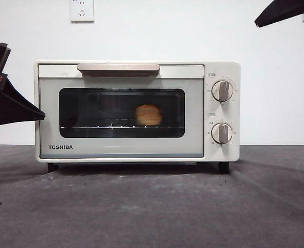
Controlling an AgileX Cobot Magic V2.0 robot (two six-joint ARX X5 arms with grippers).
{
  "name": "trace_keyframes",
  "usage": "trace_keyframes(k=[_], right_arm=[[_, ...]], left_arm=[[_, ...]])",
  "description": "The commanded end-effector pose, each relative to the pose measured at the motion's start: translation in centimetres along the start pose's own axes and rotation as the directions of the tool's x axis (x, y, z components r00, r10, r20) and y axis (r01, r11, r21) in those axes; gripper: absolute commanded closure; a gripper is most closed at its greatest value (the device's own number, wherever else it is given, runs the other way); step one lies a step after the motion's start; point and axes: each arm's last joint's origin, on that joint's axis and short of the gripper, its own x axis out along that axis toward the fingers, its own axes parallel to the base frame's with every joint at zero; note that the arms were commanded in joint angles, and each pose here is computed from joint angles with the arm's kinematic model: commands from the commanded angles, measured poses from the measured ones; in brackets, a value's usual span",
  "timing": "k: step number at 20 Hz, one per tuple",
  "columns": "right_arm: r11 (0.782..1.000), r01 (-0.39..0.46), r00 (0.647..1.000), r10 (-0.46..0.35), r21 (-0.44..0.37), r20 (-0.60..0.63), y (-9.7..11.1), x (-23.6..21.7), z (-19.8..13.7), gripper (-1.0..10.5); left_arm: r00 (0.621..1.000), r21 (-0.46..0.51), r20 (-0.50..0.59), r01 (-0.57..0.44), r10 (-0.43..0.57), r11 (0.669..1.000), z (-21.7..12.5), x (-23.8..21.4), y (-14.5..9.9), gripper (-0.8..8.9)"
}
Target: The left arm flap open the oven, the right arm pick bread and place it into oven, the left arm flap close the oven
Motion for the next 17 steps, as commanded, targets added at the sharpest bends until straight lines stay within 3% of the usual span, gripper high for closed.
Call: trace_keyframes(k=[1,6,11,17], right_arm=[[1.0,-0.011,1.0,0.011,0.003,0.014,0.2,-0.1,0.4,5.2],[1.0,-0.007,1.0,0.007,0.001,0.016,0.2,-0.1,0.4,5.2],[1.0,-0.003,1.0,0.003,-0.002,0.018,0.2,-0.1,0.4,5.2],[1.0,0.015,0.999,-0.015,-0.006,0.037,0.2,-0.1,0.5,5.2]], left_arm=[[0.999,0.036,0.014,0.032,-0.032,0.999,0.6,-0.3,-1.3,7.97],[0.994,0.186,0.092,0.039,-0.057,0.982,1.0,-2.9,-6.8,7.97],[0.992,0.309,0.125,-0.04,0.001,0.95,-1.2,-6.2,-12.5,7.97],[0.962,0.451,0.145,-0.271,0.23,0.851,-4.4,-10.8,-17.1,7.97]])
